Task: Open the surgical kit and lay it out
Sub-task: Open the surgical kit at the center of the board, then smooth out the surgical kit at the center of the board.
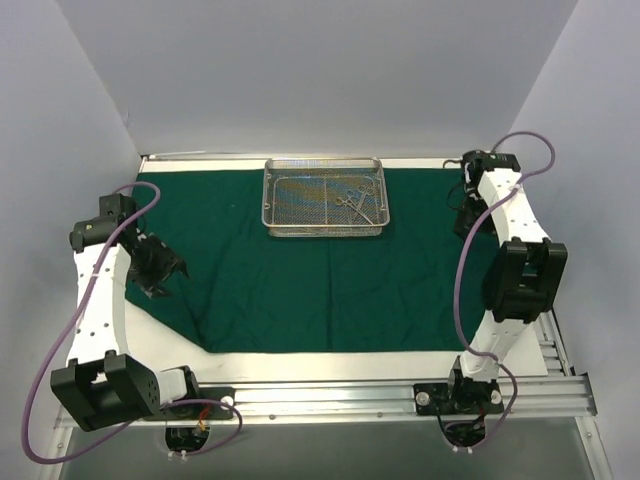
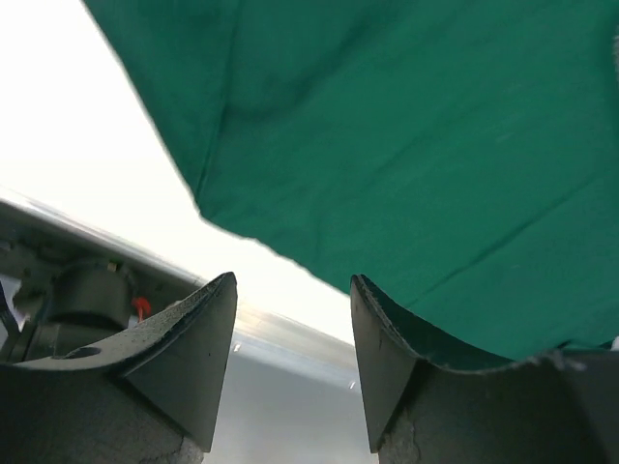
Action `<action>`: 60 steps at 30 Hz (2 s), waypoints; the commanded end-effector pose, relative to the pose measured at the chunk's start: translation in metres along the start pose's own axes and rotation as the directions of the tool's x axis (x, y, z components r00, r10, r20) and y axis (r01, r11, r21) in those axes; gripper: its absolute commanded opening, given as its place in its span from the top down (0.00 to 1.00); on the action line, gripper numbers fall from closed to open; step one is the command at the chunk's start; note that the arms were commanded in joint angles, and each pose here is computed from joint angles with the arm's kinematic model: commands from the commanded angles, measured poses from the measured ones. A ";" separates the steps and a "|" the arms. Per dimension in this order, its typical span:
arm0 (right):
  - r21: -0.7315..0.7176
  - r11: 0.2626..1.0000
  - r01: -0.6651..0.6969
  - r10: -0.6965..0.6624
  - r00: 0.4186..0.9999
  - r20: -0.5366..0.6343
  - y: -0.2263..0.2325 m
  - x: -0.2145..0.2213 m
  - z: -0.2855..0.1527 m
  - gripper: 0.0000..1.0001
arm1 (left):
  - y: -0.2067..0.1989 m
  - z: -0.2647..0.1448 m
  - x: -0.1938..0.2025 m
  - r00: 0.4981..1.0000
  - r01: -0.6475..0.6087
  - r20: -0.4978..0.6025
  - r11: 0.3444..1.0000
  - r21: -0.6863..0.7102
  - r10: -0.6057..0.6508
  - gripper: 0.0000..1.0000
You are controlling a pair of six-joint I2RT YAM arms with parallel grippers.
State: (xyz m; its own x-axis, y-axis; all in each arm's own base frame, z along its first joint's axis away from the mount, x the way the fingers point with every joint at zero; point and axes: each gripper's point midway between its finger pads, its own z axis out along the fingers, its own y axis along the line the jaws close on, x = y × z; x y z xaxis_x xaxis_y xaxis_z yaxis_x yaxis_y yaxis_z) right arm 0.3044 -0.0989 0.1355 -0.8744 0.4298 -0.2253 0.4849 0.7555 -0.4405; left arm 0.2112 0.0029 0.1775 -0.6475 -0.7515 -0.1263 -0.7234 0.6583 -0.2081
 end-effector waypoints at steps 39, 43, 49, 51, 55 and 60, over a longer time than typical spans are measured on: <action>-0.536 0.844 -0.001 0.016 1.000 0.024 0.230 -0.080 0.107 1.00 | -0.085 0.216 -0.164 0.979 0.065 -0.191 0.995 -0.075 -0.078 0.98; -0.523 0.852 0.003 -0.009 1.000 -0.010 0.231 -0.089 0.118 1.00 | -0.089 0.223 -0.179 0.977 0.073 -0.197 0.994 -0.077 -0.087 0.98; -0.507 0.862 -0.027 0.013 0.999 -0.031 0.214 -0.081 0.116 1.00 | -0.085 0.230 -0.177 0.971 0.073 -0.220 0.994 -0.081 -0.089 0.98; -0.498 0.866 -0.043 0.012 0.998 -0.066 0.208 -0.066 0.119 1.00 | -0.083 0.228 -0.170 0.969 0.066 -0.234 0.994 -0.084 -0.084 0.98; -0.506 0.862 -0.031 0.017 0.999 -0.033 0.195 -0.061 0.108 1.00 | -0.070 0.220 -0.155 0.968 0.055 -0.238 0.994 -0.095 -0.077 0.98; -0.485 0.875 0.011 -0.008 1.000 0.008 0.182 -0.059 0.098 1.00 | -0.053 0.199 -0.142 0.973 0.046 -0.222 0.993 -0.113 -0.070 0.94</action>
State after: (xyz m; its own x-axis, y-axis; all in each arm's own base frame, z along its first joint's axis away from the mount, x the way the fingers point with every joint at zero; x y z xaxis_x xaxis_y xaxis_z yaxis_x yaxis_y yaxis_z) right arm 0.4995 -0.0158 0.0110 -0.8102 0.4583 -0.3654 0.4075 0.8885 0.2108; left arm 0.4007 0.0453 0.0151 -0.6154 -0.7658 0.1865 -0.7881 0.5939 -0.1618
